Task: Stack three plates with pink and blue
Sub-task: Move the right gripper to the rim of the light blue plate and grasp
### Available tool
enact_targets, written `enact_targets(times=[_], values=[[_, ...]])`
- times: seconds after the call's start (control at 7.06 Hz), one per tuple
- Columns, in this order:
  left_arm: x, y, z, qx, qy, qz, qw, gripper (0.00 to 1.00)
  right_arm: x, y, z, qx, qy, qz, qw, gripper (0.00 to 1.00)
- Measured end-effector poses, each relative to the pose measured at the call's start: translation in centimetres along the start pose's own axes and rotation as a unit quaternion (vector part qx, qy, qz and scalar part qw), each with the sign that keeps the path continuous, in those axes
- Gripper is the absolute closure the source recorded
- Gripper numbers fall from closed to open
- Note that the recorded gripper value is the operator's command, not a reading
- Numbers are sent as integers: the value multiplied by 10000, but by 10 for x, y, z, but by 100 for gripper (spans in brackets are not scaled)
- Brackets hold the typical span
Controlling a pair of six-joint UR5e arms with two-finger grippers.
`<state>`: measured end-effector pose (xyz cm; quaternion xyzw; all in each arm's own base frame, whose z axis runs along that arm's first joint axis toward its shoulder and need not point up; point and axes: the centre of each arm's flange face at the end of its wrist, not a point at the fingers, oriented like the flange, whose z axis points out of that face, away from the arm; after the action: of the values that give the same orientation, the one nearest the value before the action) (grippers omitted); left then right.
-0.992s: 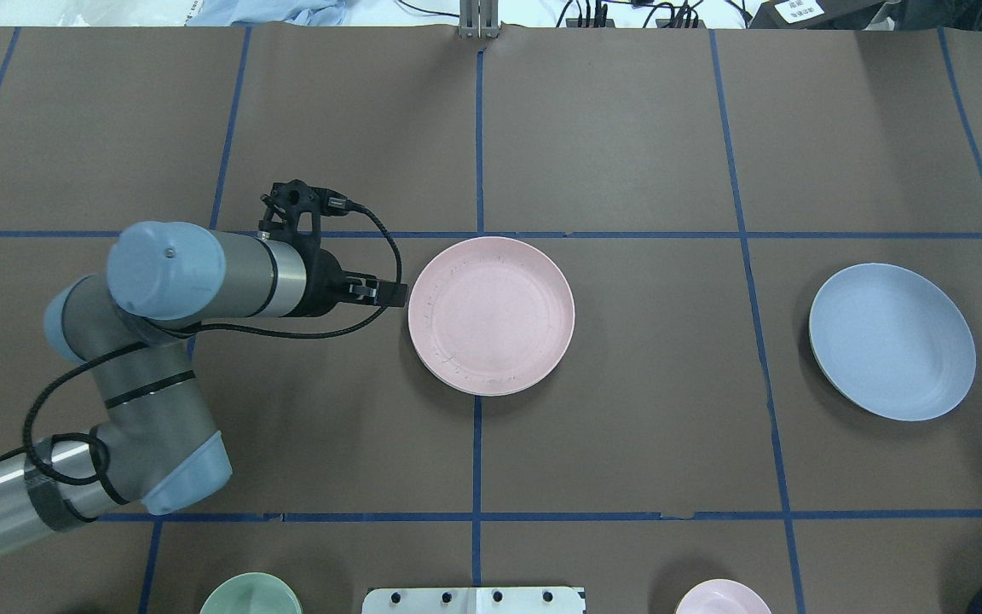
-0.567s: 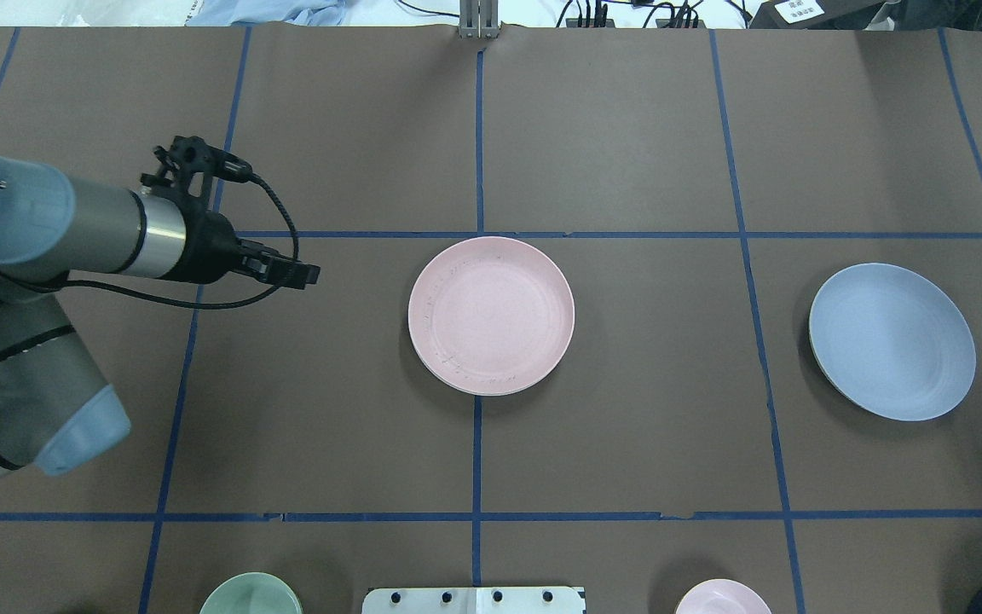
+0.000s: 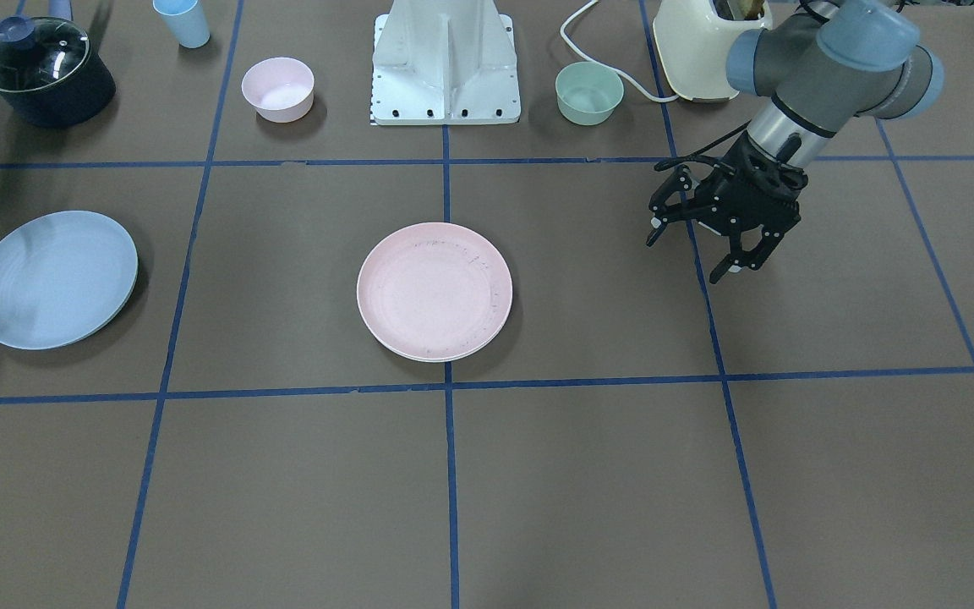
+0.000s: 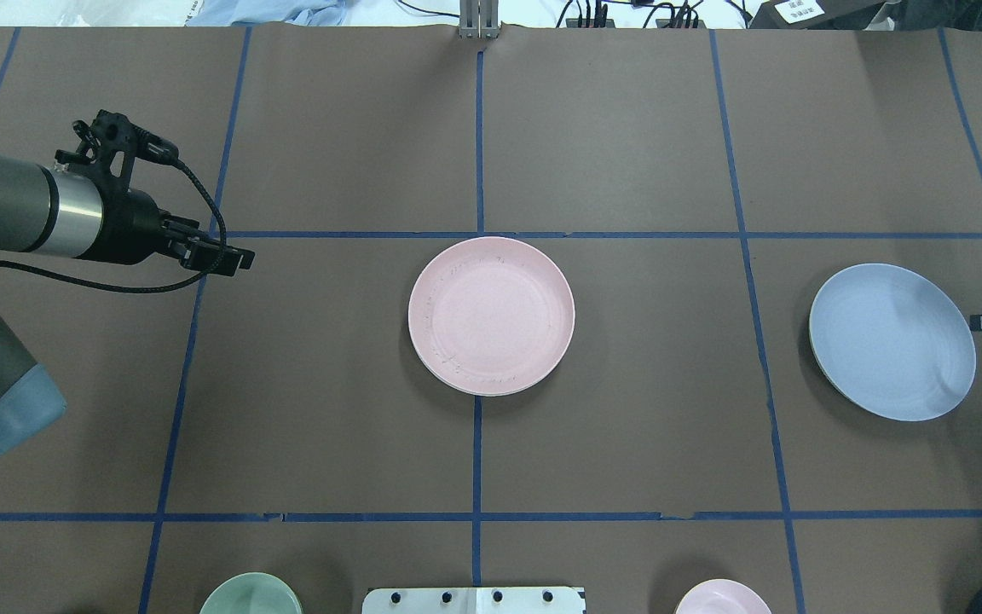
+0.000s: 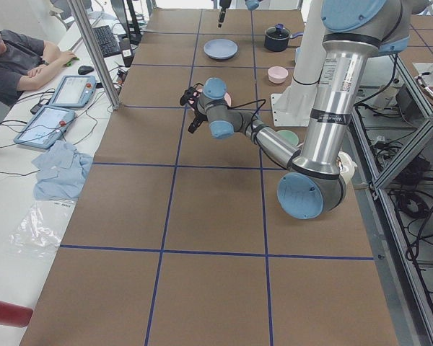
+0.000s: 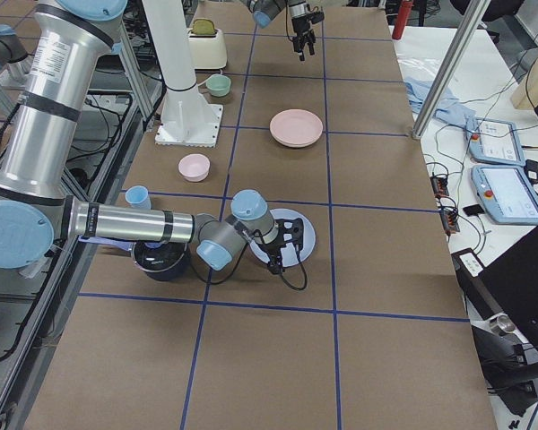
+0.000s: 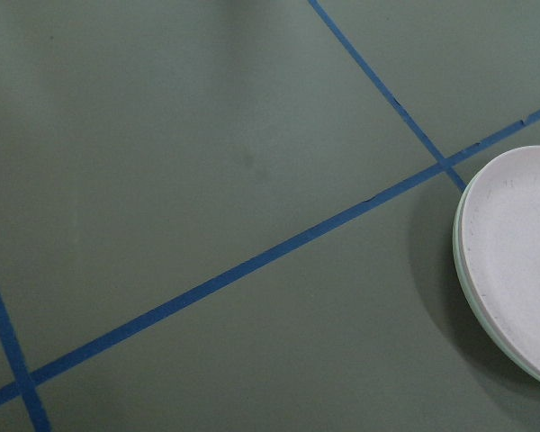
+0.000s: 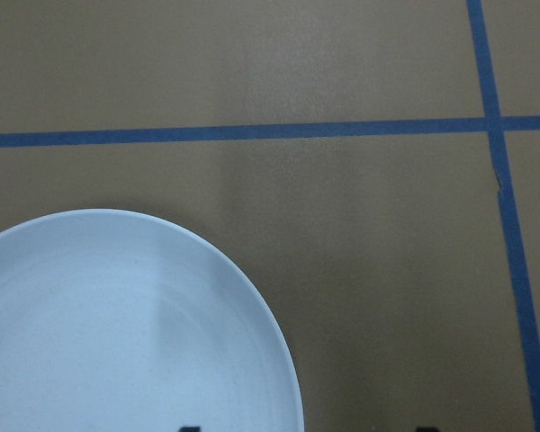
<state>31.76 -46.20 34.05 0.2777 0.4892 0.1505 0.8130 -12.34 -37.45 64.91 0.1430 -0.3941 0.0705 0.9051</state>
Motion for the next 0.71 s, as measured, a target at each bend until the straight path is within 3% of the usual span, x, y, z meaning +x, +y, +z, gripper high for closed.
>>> enact_targets(times=[0.14, 0.28, 0.43, 0.57, 0.71], values=[[-1, 0, 0, 5, -9, 1, 10000, 0, 5, 11, 13, 14, -5, -18, 10000, 37], [-1, 0, -1, 8, -13, 1, 10000, 0, 7, 17, 20, -7, -13, -47, 10000, 56], [-1, 0, -1, 9, -15, 0, 10000, 0, 6, 21, 24, -45, -23, -67, 10000, 86], [-1, 0, -1, 9, -18, -1, 10000, 0, 3, 25, 27, -92, -35, -77, 9999, 100], [-2, 1, -1, 10, -24, -2, 10000, 0, 1, 27, 29, -130, -46, -93, 9999, 100]])
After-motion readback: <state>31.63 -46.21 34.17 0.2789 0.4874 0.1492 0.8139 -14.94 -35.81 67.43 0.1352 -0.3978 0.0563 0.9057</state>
